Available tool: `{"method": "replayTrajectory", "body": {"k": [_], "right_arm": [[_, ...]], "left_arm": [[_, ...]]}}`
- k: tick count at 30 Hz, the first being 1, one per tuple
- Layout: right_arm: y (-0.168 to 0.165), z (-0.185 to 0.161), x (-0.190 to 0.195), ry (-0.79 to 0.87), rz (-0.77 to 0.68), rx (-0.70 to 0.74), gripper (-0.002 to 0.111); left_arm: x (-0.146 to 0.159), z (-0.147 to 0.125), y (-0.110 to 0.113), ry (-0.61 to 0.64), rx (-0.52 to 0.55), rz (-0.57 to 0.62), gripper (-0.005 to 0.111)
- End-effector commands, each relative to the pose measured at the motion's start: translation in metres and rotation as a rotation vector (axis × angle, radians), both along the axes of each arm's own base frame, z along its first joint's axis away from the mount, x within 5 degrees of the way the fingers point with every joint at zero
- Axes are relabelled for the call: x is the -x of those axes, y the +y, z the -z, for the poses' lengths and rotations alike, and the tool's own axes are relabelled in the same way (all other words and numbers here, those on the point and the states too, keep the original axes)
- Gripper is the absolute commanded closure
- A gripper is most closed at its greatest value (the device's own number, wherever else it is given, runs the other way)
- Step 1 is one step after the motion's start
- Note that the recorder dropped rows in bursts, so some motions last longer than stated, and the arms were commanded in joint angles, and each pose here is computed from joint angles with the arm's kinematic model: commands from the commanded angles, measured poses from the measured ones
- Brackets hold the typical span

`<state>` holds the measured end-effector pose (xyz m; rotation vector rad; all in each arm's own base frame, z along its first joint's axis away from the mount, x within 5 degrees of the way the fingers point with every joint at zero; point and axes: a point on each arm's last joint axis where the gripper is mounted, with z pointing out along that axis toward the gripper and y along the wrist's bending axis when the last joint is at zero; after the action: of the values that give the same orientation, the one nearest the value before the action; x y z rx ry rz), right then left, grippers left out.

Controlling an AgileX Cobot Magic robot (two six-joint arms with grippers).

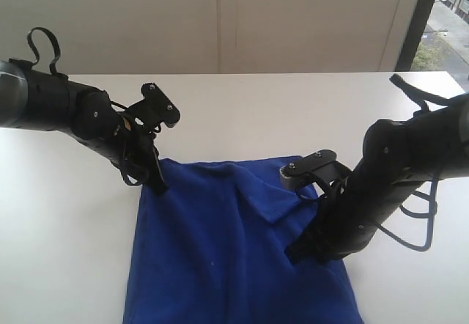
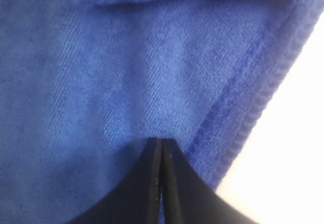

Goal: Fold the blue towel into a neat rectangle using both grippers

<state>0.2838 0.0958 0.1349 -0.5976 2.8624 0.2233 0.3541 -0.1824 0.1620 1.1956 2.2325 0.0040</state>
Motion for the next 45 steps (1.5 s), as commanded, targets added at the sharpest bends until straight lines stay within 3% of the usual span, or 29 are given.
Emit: {"method": "replayTrajectory", "body": {"k": [1,14,16,21,24,34,38,44,45], "right_arm": [[-0.002,0.000,0.000,-0.008,0.009,-0.001,0.108],[-0.002,0.000,0.001,-0.004,0.008,-0.001,0.108],[-0.002,0.000,0.001,-0.004,0.008,-0.001,0.108],[-0.002,0.000,0.001,-0.004,0.008,-0.001,0.108],[-0.002,0.000,0.001,-0.005,0.004,0.000,0.108],[-0.002,-0.022,-0.001,-0.095,-0.007,-0.020,0.108],[-0.002,-0.043,-0.001,-0.167,-0.015,-0.034,0.107],[-0.004,-0.069,-0.003,-0.276,-0.047,-0.022,0.089],[-0.004,-0.073,-0.004,-0.303,-0.053,-0.022,0.083]], "left_arm": [[-0.003,0.014,0.002,0.006,-0.003,-0.008,0.107],[-0.007,0.019,0.001,-0.024,0.011,-0.011,0.106],[-0.007,0.019,0.001,-0.022,0.010,-0.011,0.099],[-0.007,0.019,0.001,-0.022,0.010,-0.012,0.068],[-0.007,0.012,0.001,-0.037,0.018,-0.012,0.063],[0.010,-0.066,0.009,-0.150,0.083,-0.017,0.063],[0.033,-0.087,0.017,-0.012,0.111,-0.085,0.066],[0.064,-0.088,0.019,0.288,0.099,-0.082,0.107],[0.069,-0.086,0.017,0.331,0.104,-0.063,0.107]]}}
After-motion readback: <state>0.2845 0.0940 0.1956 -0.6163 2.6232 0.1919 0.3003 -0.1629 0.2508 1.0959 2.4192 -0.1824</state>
